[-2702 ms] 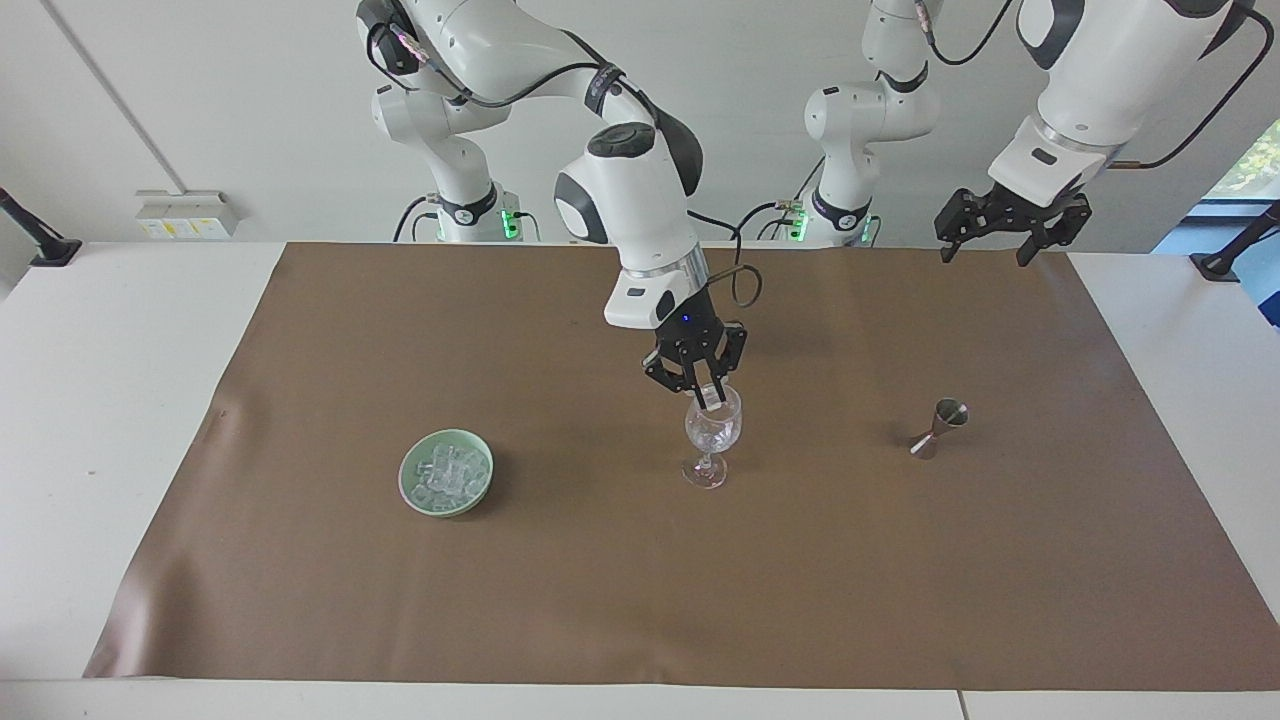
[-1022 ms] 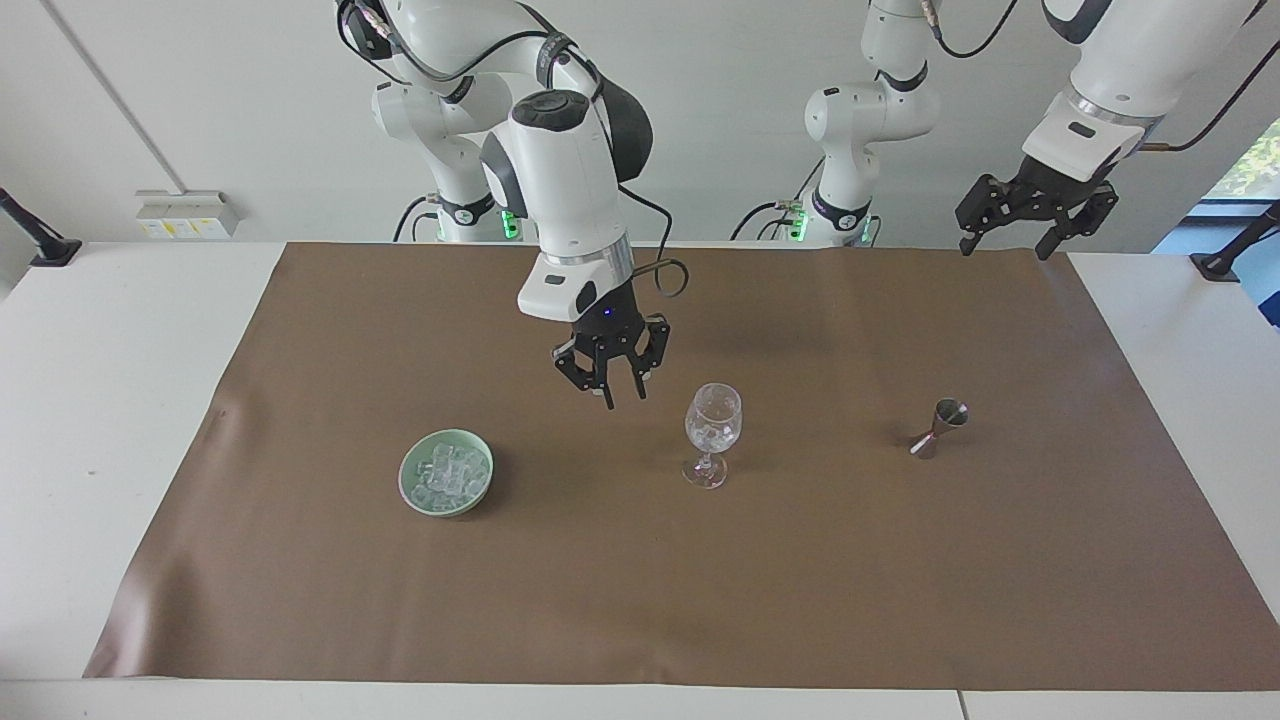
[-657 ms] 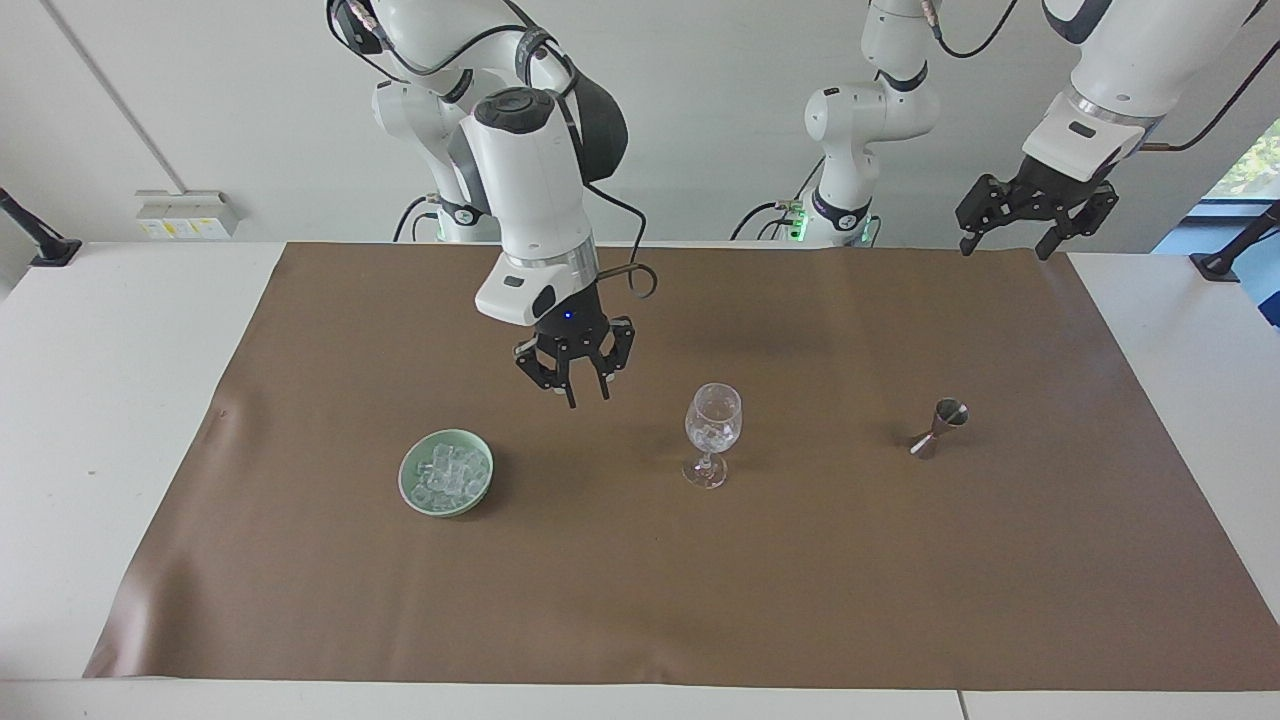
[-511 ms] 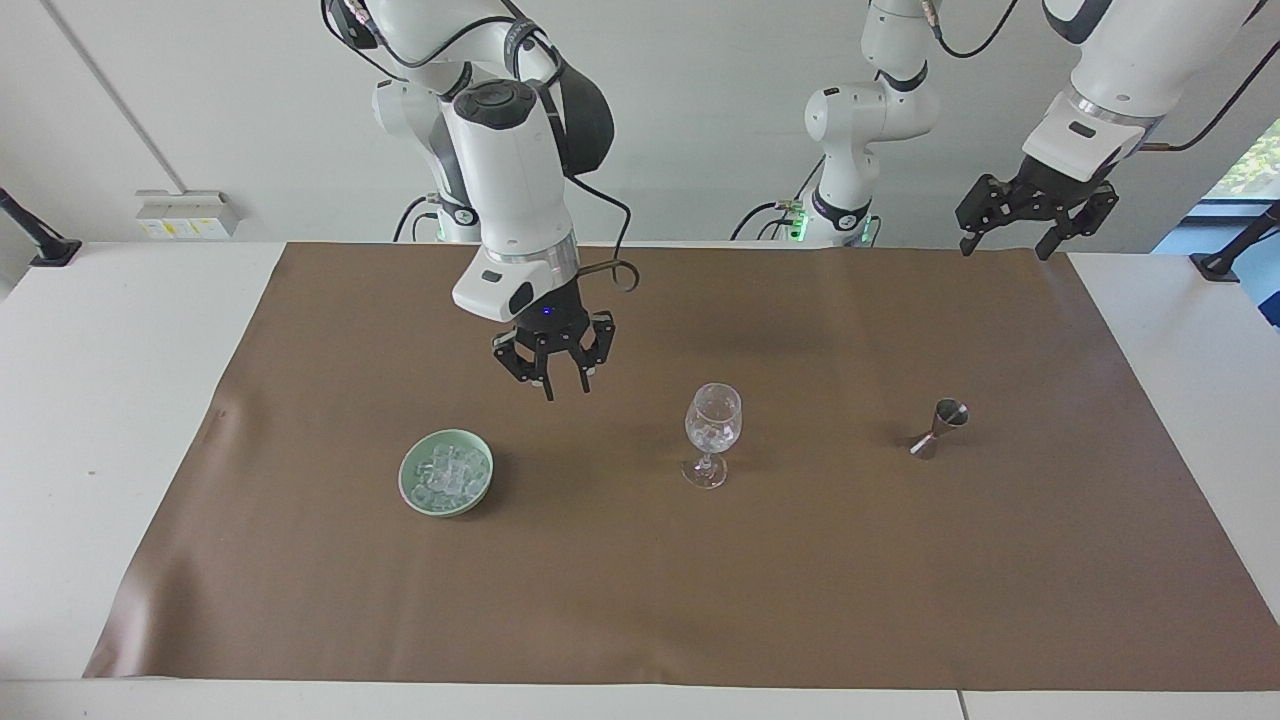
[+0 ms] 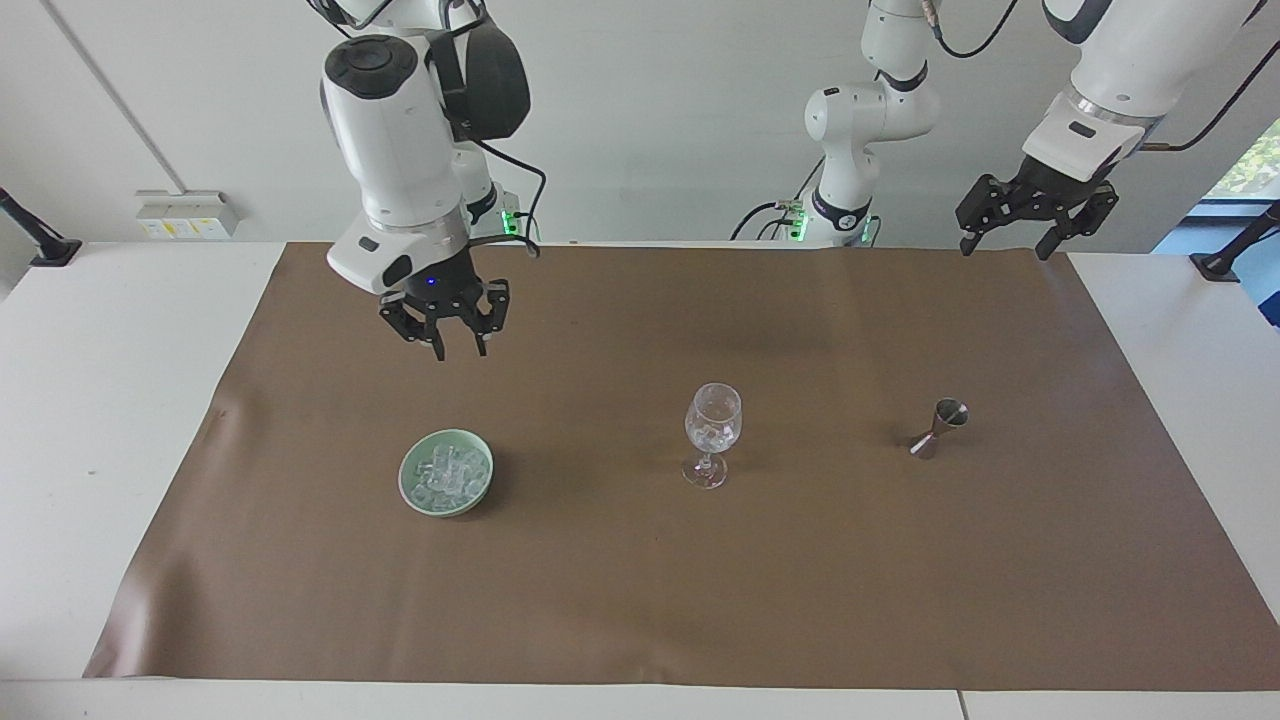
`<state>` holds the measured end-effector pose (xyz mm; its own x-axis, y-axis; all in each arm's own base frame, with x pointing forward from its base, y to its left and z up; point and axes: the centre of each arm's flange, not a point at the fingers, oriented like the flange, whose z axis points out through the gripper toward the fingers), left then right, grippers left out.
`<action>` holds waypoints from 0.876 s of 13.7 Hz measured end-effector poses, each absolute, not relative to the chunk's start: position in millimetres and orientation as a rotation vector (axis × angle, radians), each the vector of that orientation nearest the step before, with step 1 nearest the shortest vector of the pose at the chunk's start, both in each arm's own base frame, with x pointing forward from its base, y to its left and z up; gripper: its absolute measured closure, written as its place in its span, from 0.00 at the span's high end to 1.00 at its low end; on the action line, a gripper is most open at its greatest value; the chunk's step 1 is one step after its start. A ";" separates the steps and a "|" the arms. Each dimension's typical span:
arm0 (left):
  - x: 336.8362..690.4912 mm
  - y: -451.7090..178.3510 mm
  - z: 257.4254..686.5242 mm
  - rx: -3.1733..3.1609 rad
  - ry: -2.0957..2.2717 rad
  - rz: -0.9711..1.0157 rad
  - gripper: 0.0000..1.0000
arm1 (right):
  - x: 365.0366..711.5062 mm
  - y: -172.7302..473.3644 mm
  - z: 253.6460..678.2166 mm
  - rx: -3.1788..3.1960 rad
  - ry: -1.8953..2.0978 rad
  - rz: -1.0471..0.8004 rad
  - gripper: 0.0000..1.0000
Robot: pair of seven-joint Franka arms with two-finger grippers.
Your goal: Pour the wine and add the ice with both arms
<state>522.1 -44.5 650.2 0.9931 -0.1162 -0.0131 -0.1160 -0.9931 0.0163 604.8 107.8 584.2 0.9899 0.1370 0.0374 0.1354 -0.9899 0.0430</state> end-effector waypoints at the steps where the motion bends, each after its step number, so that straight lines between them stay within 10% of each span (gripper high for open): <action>1: 522.1 -44.4 650.2 3.121 -0.182 -0.022 1.00 | 600.2 88.2 591.9 3.087 0.178 0.040 0.50; 12: 522.1 -44.4 650.2 3.121 -0.182 -0.022 1.00 | 576.7 20.8 619.5 3.060 -0.009 -0.037 0.52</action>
